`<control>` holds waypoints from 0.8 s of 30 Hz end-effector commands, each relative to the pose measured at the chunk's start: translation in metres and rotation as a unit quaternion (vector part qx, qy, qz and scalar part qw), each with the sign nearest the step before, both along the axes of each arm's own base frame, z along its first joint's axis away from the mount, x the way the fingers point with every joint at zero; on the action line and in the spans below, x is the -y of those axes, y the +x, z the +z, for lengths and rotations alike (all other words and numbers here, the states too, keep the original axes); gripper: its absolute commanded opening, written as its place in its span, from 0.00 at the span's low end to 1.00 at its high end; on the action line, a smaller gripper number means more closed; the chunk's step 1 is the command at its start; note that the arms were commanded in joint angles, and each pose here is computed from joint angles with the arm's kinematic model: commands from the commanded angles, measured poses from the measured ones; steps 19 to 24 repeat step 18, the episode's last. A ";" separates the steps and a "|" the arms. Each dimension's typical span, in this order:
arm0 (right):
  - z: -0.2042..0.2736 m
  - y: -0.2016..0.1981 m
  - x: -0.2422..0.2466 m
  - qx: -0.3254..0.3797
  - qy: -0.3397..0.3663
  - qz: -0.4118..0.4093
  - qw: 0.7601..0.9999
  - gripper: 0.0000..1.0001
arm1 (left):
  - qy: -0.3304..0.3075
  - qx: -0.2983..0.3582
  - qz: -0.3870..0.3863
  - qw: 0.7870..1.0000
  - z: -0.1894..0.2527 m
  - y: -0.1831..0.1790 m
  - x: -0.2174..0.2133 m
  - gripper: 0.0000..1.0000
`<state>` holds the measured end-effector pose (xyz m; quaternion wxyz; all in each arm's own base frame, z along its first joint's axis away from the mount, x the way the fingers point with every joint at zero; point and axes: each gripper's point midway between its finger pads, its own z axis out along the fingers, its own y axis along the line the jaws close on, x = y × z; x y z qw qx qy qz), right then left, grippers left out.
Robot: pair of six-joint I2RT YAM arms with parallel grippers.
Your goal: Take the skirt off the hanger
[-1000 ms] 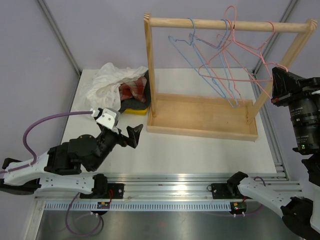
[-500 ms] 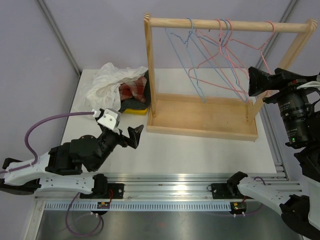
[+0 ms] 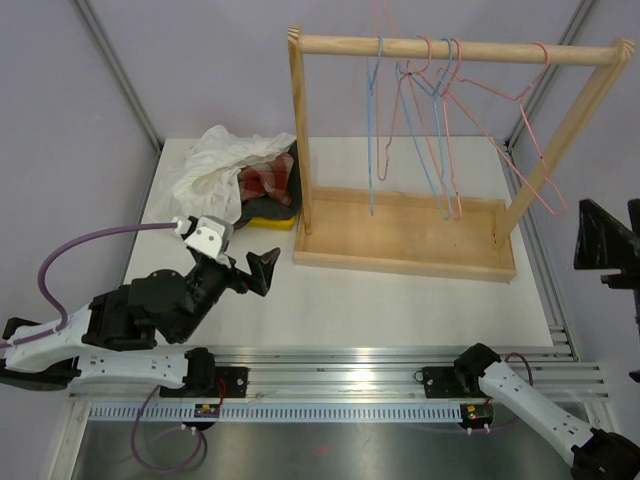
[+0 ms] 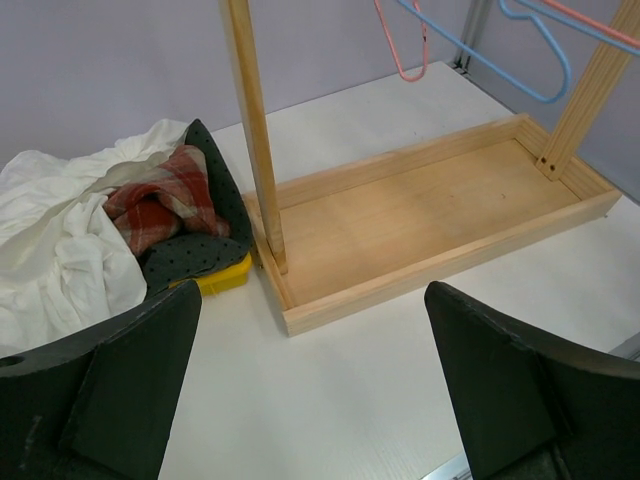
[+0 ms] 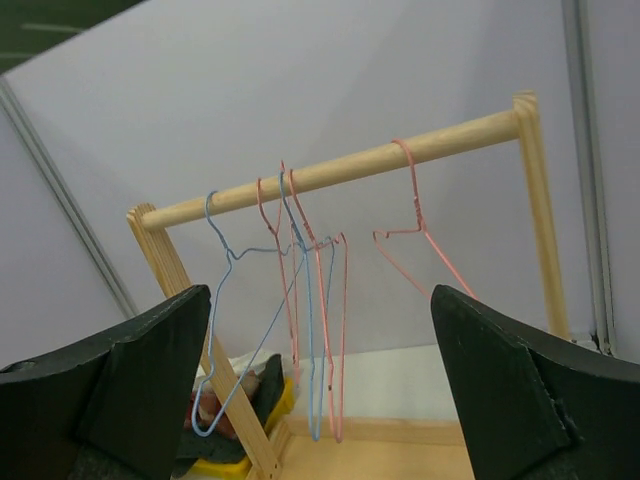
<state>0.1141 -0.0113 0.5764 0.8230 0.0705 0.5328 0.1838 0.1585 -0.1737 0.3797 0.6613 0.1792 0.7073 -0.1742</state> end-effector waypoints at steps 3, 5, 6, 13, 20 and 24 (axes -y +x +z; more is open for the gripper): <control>0.010 -0.028 0.030 0.047 0.029 -0.027 0.998 0.99 | -0.049 0.009 0.024 0.998 0.028 0.003 -0.024 0.99; 0.010 -0.031 0.031 0.047 0.026 -0.027 0.998 0.99 | -0.050 0.009 0.026 0.998 0.029 0.003 -0.027 0.99; 0.011 -0.033 0.033 0.049 0.028 -0.027 0.998 0.99 | -0.052 0.008 0.028 0.998 0.029 0.003 -0.027 0.99; 0.011 -0.036 0.033 0.055 0.028 -0.025 0.998 0.99 | -0.048 0.003 0.031 0.998 0.027 0.003 -0.031 0.99; 0.009 -0.028 0.030 0.043 0.020 -0.029 0.998 1.00 | -0.050 0.005 0.034 0.998 0.029 0.004 -0.033 0.99; 0.009 -0.028 0.030 0.043 0.020 -0.029 0.998 1.00 | -0.050 0.005 0.034 0.998 0.029 0.004 -0.033 0.99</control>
